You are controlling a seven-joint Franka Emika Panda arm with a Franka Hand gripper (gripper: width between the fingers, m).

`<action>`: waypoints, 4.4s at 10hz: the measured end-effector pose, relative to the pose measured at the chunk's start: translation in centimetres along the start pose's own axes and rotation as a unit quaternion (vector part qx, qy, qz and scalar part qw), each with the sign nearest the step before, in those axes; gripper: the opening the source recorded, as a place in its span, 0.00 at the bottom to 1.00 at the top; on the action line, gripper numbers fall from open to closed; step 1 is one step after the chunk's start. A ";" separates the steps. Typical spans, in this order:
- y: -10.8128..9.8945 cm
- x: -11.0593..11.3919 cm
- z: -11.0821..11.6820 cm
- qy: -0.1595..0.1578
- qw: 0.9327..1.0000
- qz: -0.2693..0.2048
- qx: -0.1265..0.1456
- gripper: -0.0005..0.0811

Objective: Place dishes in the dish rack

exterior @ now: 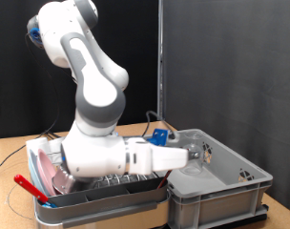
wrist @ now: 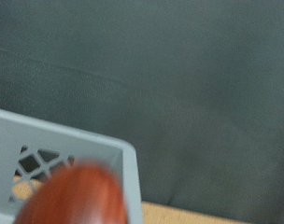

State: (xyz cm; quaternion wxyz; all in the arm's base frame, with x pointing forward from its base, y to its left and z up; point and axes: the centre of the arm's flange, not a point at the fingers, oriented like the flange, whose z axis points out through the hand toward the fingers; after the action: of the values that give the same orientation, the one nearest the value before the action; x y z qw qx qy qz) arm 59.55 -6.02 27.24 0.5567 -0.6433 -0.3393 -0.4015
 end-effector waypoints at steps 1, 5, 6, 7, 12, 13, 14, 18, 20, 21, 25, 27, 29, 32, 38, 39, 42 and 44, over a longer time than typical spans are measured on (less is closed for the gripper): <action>-0.2 1.0 0.9 0.001 1.000 -0.013 0.007 0.99; -1.5 5.1 3.7 0.006 0.999 -0.047 0.023 0.99; -1.8 5.8 4.2 0.006 0.998 -0.052 0.023 0.99; -2.1 6.4 4.6 0.006 0.998 -0.056 0.025 0.99; -3.1 8.0 5.5 0.004 0.997 -0.067 0.026 0.99; -3.3 7.8 5.7 -0.005 0.997 -0.072 0.039 0.99; -4.0 7.9 6.6 -0.025 0.993 -0.088 0.073 0.99; -8.1 9.9 11.6 -0.117 0.958 -0.163 0.204 0.99; -10.1 10.3 14.4 -0.204 0.940 -0.111 0.248 0.99; -10.6 9.9 16.0 -0.244 0.933 -0.083 0.251 0.99; -10.7 5.8 18.6 -0.302 0.920 -0.006 0.249 0.99; -11.1 5.7 18.5 -0.312 0.910 -0.032 0.270 0.99; -12.9 4.1 19.3 -0.365 0.862 -0.069 0.345 0.99; -14.5 1.3 22.1 -0.388 0.825 -0.054 0.408 0.99; -10.3 -5.9 21.6 -0.389 0.838 0.001 0.383 0.99; -9.7 -6.4 21.2 -0.394 0.838 0.001 0.378 0.99; -9.6 -6.7 21.1 -0.401 0.834 -0.002 0.380 0.99; -10.0 -7.6 21.2 -0.422 0.818 -0.003 0.392 0.99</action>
State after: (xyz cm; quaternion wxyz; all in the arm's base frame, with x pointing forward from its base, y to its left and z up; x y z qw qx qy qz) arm 50.21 16.52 23.65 0.5628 -0.4761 -0.6717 0.0743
